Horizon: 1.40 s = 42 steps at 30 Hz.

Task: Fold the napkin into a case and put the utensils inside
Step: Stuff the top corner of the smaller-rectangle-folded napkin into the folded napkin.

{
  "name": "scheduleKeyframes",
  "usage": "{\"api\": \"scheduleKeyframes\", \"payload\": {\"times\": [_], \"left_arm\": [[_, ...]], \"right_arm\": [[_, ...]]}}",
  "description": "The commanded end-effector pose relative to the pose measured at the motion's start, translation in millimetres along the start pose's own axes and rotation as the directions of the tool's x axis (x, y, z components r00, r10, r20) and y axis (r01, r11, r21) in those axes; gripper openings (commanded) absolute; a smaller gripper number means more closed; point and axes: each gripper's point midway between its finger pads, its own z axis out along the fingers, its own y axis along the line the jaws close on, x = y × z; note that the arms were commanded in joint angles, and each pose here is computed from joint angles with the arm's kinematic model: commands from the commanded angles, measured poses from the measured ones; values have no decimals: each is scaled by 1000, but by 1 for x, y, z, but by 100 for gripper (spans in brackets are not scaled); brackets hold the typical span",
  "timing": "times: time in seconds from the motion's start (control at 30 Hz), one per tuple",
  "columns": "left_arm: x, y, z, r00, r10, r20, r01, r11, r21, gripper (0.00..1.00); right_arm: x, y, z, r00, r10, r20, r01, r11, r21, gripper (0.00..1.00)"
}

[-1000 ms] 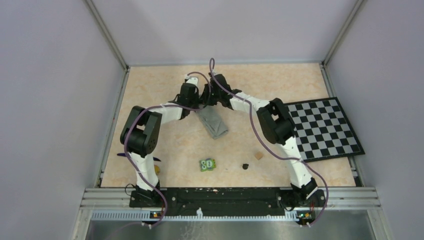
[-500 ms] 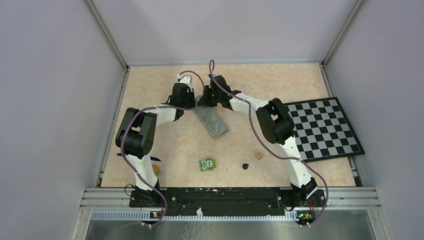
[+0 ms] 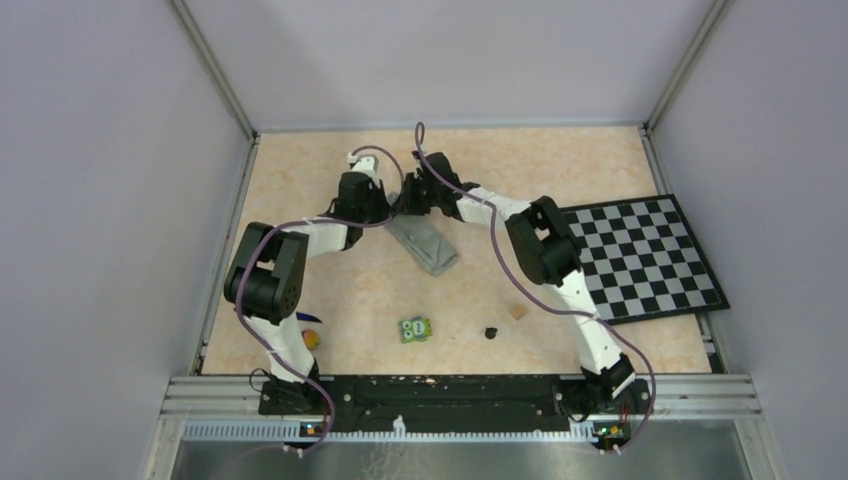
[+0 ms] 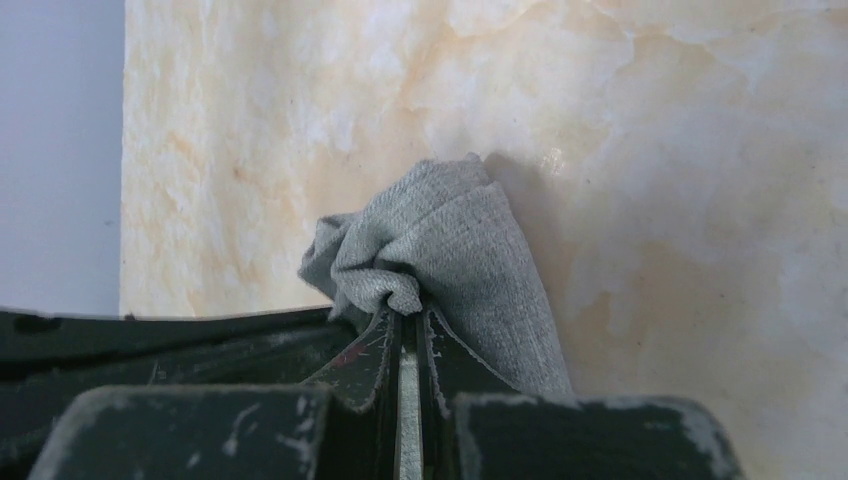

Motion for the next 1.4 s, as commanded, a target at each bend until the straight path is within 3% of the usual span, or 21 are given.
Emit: {"api": "scheduleKeyframes", "payload": {"times": [0.0, 0.17, 0.4, 0.6, 0.8, 1.1, 1.17, 1.37], "left_arm": [[-27, 1, -11, 993, -80, 91, 80, 997, 6, 0], [-25, 15, -12, 990, -115, 84, 116, 993, -13, 0], [-31, 11, -16, 990, -103, 99, 101, 995, 21, 0], [-35, -2, -19, 991, -83, 109, 73, 993, 96, 0], [-38, -15, -28, 988, -68, 137, 44, 984, 171, 0], [-19, -4, -21, 990, -117, 79, 106, 987, 123, 0], [-14, 2, -21, 990, -119, 71, 112, 989, 94, 0], [-8, 10, -20, 990, -125, 61, 121, 990, 76, 0]], "right_arm": [[-9, 13, -25, 998, -55, 28, 57, 997, -50, 0], [-20, 11, -61, 997, -71, 22, 71, 997, -18, 0], [-1, -2, -54, 993, -92, -78, 91, 996, -5, 0], [-8, 19, -65, 981, -187, -51, 188, 982, 5, 0], [3, 28, -43, 979, -170, -109, 165, 985, -54, 0], [18, 40, -11, 987, -109, -118, 86, 978, -189, 0], [10, 48, -26, 989, -125, -82, 105, 972, -211, 14], [-18, 53, -60, 990, -144, -3, 139, 964, -228, 32]]}}
